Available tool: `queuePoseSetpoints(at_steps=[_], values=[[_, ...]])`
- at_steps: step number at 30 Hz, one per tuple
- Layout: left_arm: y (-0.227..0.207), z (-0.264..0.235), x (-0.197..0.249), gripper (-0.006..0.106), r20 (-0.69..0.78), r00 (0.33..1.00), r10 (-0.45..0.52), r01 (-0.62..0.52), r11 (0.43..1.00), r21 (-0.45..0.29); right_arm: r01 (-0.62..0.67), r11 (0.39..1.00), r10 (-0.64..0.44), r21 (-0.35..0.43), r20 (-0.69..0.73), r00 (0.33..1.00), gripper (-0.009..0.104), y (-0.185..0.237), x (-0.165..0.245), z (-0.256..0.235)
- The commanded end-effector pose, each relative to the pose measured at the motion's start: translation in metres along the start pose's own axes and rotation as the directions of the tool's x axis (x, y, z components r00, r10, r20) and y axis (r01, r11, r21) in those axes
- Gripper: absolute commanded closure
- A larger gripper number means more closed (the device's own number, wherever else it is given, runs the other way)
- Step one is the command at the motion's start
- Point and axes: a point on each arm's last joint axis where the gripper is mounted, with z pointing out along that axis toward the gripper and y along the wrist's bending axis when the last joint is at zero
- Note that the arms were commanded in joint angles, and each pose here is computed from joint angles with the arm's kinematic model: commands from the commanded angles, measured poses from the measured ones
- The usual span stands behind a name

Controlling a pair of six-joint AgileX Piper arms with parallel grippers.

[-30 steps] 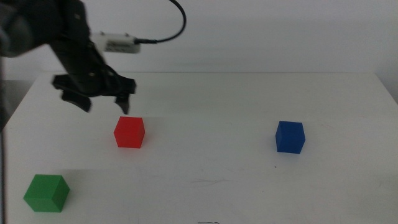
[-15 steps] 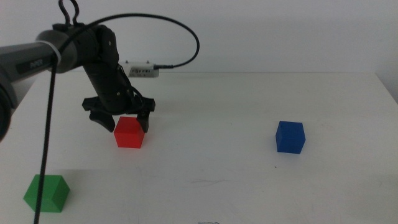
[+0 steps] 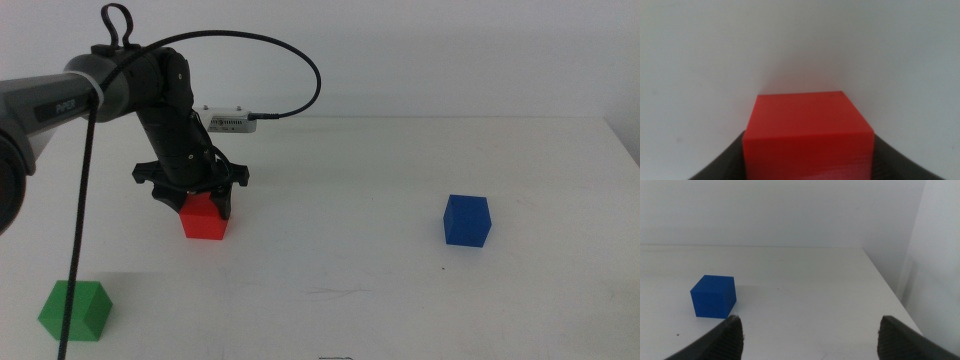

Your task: Stack red cubes first, then green, then blue cubes in a specific spot.

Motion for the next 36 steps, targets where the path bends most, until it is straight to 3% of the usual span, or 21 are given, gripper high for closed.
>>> queuePoseSetpoints(at_steps=[1,4,13,16,25,36], values=[[-0.007,-0.039,-0.002,0.099,0.078,0.997,0.01,-0.013,0.999,0.034,0.017,1.0,-0.018,0.012,0.11,0.994,0.022,-0.001,-0.013,-0.003],[-0.01,-0.052,0.005,0.102,0.05,0.998,0.023,-0.026,0.998,0.05,0.017,1.0,-0.018,0.012,0.11,0.994,0.022,-0.001,-0.013,-0.003],[-0.067,-0.092,0.078,0.102,0.146,0.976,-0.162,0.162,0.987,0.017,0.017,1.0,-0.018,0.012,0.11,0.994,0.022,-0.001,-0.013,-0.003],[-0.093,-0.091,0.086,0.102,0.128,0.983,-0.129,0.127,0.992,0.022,0.017,1.0,-0.018,0.012,0.11,0.994,0.022,-0.001,-0.013,-0.003],[-0.164,-0.071,0.074,0.102,0.127,0.991,-0.05,0.042,0.997,0.062,0.017,1.0,-0.018,0.012,0.11,0.994,0.022,-0.001,-0.013,-0.003],[-0.187,-0.046,0.046,0.102,0.092,0.993,-0.079,0.072,0.994,0.086,0.017,1.0,-0.018,0.012,0.11,0.994,0.022,-0.001,-0.013,-0.003]])
